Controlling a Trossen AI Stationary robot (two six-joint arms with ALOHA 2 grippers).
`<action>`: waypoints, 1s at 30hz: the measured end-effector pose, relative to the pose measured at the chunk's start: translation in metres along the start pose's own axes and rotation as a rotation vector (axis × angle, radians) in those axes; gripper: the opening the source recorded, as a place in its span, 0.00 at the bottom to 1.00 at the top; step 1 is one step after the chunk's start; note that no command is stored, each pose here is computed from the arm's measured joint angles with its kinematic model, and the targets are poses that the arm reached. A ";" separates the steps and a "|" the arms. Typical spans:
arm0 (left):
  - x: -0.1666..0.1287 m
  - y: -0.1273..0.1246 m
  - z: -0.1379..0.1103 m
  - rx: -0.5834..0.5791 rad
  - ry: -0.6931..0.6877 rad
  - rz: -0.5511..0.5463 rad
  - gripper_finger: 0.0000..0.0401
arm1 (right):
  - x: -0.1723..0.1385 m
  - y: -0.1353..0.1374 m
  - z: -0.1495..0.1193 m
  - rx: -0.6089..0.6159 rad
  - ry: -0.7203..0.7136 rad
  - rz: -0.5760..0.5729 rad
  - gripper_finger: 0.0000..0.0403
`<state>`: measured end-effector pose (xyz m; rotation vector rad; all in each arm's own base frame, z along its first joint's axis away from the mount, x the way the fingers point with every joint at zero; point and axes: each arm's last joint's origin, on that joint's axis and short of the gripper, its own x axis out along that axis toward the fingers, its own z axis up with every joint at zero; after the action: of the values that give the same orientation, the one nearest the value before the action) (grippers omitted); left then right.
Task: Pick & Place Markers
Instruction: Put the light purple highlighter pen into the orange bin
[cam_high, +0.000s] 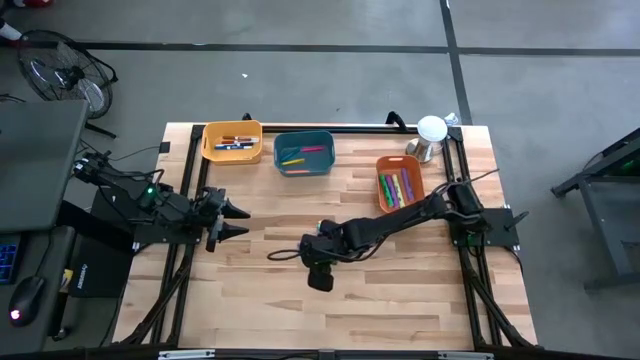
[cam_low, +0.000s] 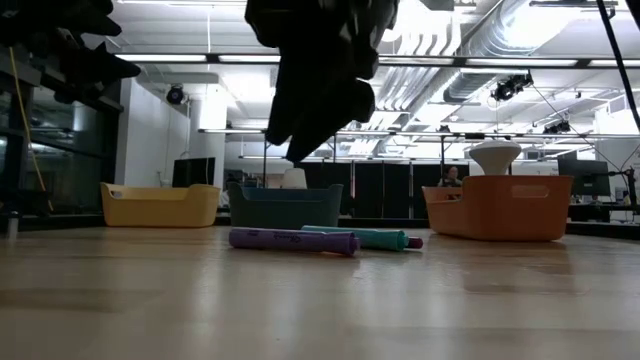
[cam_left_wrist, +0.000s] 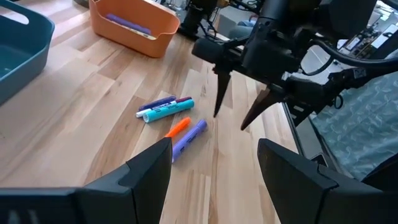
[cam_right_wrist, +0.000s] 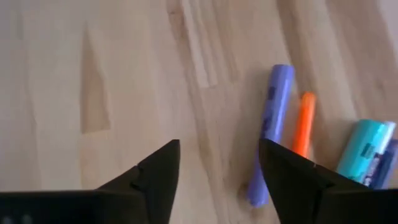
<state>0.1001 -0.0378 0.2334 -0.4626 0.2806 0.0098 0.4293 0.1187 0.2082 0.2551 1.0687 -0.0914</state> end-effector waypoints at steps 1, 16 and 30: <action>0.000 0.000 0.000 0.000 0.000 0.000 0.58 | 0.000 0.000 0.000 0.000 -0.012 -0.016 0.54; 0.000 0.002 -0.003 0.000 0.032 0.025 0.58 | 0.022 -0.003 -0.003 -0.002 -0.039 -0.126 0.57; 0.000 0.003 -0.004 0.002 0.038 0.029 0.58 | 0.054 -0.006 -0.011 0.044 -0.001 -0.153 0.51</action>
<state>0.0987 -0.0371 0.2288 -0.4569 0.3247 0.0292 0.4441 0.1186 0.1552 0.2131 1.0851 -0.2528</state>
